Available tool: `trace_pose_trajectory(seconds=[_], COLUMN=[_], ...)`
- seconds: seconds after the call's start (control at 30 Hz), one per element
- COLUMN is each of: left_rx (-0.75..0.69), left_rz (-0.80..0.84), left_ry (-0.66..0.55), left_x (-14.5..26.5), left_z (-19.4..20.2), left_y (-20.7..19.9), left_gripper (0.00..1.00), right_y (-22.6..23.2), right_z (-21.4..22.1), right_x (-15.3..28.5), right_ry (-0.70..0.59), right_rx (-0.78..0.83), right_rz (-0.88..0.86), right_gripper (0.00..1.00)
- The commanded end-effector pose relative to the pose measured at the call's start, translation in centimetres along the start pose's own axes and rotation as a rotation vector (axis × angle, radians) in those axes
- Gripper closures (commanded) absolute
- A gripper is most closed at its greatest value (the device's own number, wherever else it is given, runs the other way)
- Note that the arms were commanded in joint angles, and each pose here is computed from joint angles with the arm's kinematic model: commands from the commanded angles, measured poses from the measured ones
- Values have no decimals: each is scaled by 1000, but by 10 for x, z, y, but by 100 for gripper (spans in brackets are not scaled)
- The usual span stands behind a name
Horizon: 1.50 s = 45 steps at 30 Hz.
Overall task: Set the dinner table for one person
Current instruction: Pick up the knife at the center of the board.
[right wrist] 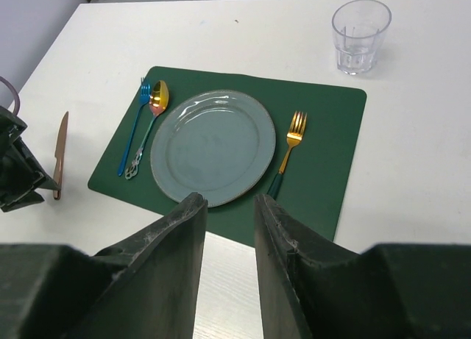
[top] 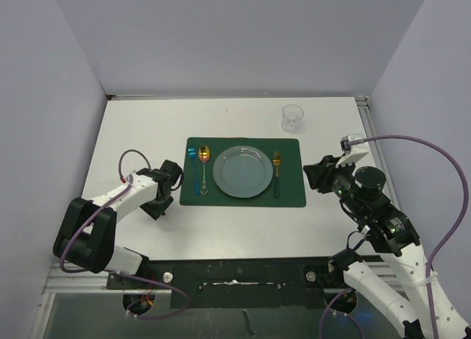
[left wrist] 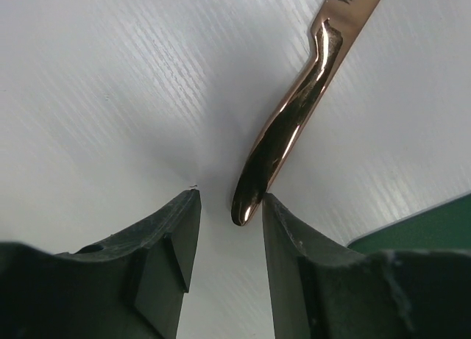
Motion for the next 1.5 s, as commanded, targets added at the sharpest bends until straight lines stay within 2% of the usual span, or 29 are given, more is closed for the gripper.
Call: trace_pose_trajectory(seconds=[0.0,0.5,0.93,1.1,1.47], left_rx=[24,-20,-102,-130,-200], left_rz=[6,6,-23,16,26], left_ry=[-45,-37,55,106,155], left_x=[-3,-35,-57,-66,-78], left_z=[-15,-24,-21,-10,2], left_y=[-10,-39,-35,-38,-41], left_gripper=[62,62,64,71,97], right_y=[2,-3,-10,-11,-17], right_z=[-20,-18,-23,-23,-22], right_x=[8,0,-4,-6,-7], right_ry=[-71,-55,-67,-63,-64], right_rx=[13,10,7,8,7], right_rz=[-5,27,73,82,118], right_gripper=[67,67,67,67,67])
Point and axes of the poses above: each gripper's point midway between its finger pads, its own x axis back along the fingers, its own y axis along the line the jaws close on, z = x × y, the point moved 1 cm from there along x, back along the fingers
